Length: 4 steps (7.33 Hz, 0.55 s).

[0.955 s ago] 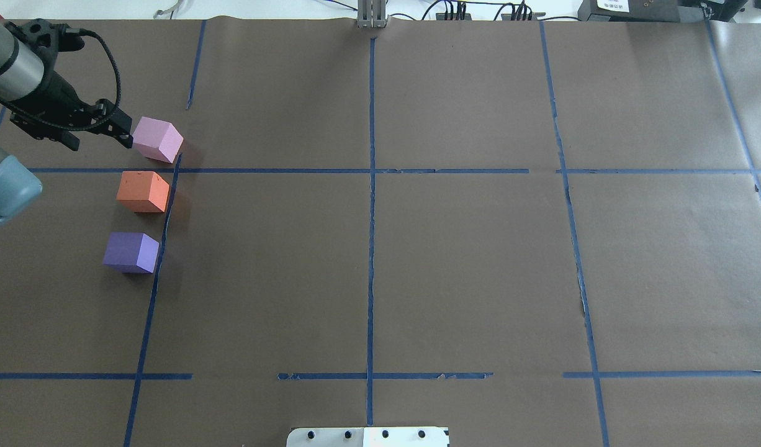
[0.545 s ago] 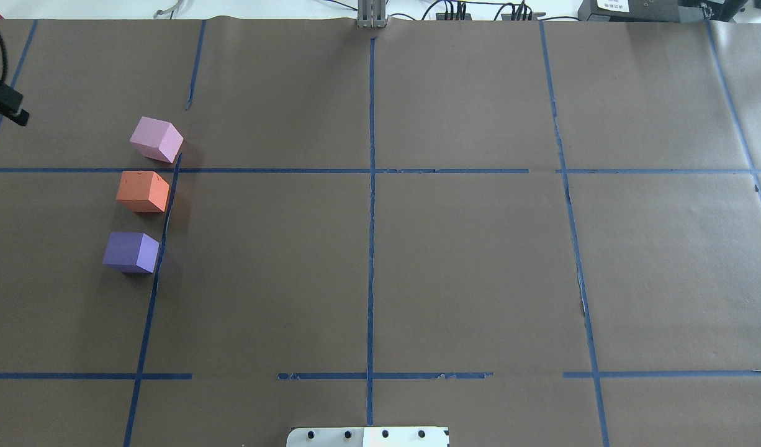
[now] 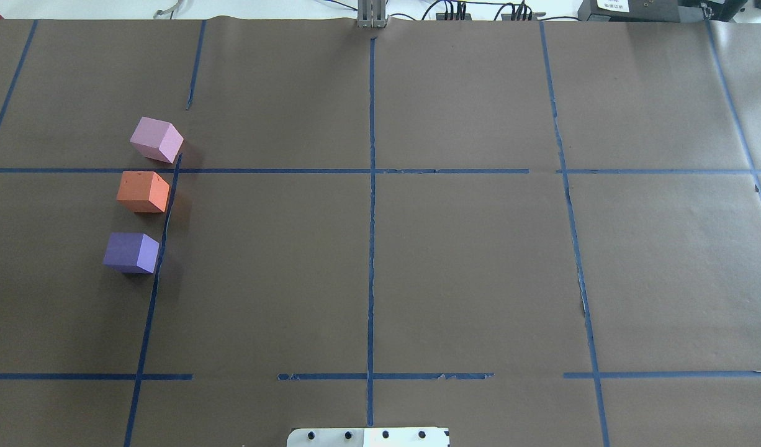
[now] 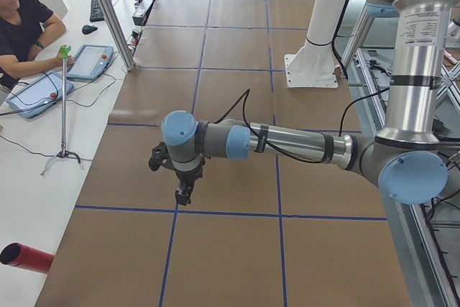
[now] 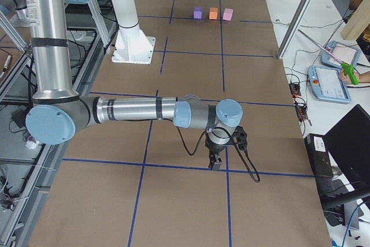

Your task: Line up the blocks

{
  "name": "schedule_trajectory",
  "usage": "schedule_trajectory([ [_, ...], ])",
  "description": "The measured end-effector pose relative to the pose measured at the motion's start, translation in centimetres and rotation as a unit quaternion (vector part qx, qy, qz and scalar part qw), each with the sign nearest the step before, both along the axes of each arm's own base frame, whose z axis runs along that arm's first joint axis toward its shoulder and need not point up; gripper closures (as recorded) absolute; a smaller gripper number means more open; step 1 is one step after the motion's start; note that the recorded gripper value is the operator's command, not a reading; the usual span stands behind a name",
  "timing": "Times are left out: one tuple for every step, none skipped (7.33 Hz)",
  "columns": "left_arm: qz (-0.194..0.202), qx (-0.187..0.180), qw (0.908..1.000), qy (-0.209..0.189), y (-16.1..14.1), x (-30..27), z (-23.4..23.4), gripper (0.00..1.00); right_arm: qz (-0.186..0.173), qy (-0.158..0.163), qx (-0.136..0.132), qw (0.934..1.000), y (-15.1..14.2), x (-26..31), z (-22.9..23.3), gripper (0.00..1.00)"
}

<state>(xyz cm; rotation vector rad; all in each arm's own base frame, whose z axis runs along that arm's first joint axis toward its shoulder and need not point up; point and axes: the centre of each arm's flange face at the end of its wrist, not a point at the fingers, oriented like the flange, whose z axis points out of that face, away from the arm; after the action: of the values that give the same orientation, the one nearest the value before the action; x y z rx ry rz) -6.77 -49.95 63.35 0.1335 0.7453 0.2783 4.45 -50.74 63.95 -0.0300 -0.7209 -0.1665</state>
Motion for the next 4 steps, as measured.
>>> schedule_trajectory([
  [0.003,0.004,1.0000,0.000,0.8,-1.2,2.5,0.00,0.000,0.000,0.000,1.0000,0.0,0.0,0.0,0.00],
  [0.003,0.007,1.0000,0.000,1.1,-1.7,3.5,0.00,0.000,0.000,0.000,1.0000,0.0,0.0,0.0,0.00],
  [-0.004,0.005,1.0000,0.000,1.1,-1.9,3.6,0.00,0.000,0.000,0.000,1.0000,0.0,0.0,0.0,0.00],
  [-0.021,-0.001,0.9998,0.000,0.9,-2.0,2.7,0.00,0.000,0.000,0.000,1.0000,0.0,0.0,0.0,0.00],
])
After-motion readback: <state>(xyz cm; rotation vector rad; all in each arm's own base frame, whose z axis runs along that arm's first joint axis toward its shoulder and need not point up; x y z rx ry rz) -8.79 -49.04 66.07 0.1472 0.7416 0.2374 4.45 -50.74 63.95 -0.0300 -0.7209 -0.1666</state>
